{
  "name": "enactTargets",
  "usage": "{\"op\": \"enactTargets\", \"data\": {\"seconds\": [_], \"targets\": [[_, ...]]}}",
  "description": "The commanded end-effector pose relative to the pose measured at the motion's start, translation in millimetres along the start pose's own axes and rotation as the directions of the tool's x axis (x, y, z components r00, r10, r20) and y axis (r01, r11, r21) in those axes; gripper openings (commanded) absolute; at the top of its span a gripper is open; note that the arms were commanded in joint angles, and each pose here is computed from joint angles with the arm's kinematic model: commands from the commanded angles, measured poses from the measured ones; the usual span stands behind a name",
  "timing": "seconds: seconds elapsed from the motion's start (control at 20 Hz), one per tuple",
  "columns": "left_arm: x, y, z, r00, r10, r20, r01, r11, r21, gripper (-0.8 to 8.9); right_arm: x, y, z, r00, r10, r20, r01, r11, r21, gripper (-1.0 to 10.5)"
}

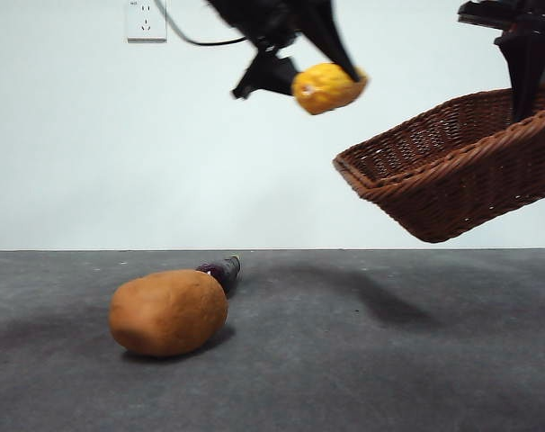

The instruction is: Help me put the vegetables on the table into the basket

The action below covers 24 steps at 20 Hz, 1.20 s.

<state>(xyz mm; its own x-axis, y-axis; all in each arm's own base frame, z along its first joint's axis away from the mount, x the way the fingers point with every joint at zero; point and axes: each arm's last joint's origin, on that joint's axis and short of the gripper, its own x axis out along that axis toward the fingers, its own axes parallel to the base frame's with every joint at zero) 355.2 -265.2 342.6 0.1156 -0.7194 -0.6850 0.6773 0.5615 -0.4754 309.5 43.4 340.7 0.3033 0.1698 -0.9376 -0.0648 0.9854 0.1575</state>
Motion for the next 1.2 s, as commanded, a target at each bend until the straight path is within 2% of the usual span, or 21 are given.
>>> {"op": "enactTargets", "data": {"seconds": [0.05,0.2,0.25,0.35,0.5,0.6,0.8,0.95,1.2], "targets": [[17,-15,-1,0.992,0.122,0.003,-0.122,0.992,0.009,-0.08,0,12,-3,1.0,0.024,-0.006,-0.024,1.0,-0.018,-0.1],[27,-25,-4,0.969,0.248,0.004,-0.248,0.969,-0.008,0.11,1,24,-6,0.996,0.08,-0.031,-0.082,0.995,-0.048,-0.1],[28,-26,-5,0.964,0.265,0.004,-0.264,0.964,-0.038,1.03,2,28,-7,0.995,0.092,-0.038,-0.094,0.994,-0.057,-0.1],[29,-25,-5,0.964,0.268,0.001,-0.267,0.961,-0.07,3.56,2,33,-9,0.993,0.102,-0.054,-0.106,0.992,-0.069,-0.1],[28,-25,-6,0.963,0.27,-0.014,-0.27,0.96,-0.072,4.21,2,37,-11,0.991,0.119,-0.067,-0.124,0.989,-0.082,-0.1],[28,-23,-8,0.961,0.276,-0.034,-0.278,0.958,-0.071,5.28,2,38,-10,0.99,0.125,-0.065,-0.13,0.988,-0.083,-0.1],[22,-23,-8,0.96,0.278,-0.031,-0.28,0.958,-0.057,5.39,2,37,-11,0.99,0.12,-0.074,-0.126,0.989,-0.077,-0.1],[-4,-25,-8,0.952,0.307,-0.005,-0.307,0.95,-0.061,5.39,2,36,-13,0.992,0.089,-0.088,-0.095,0.993,-0.071,-0.1],[-68,-50,-30,0.903,0.424,-0.064,-0.422,0.906,0.042,5.39,3,35,-11,0.995,0.074,-0.071,-0.08,0.994,-0.078,-0.1]]}}
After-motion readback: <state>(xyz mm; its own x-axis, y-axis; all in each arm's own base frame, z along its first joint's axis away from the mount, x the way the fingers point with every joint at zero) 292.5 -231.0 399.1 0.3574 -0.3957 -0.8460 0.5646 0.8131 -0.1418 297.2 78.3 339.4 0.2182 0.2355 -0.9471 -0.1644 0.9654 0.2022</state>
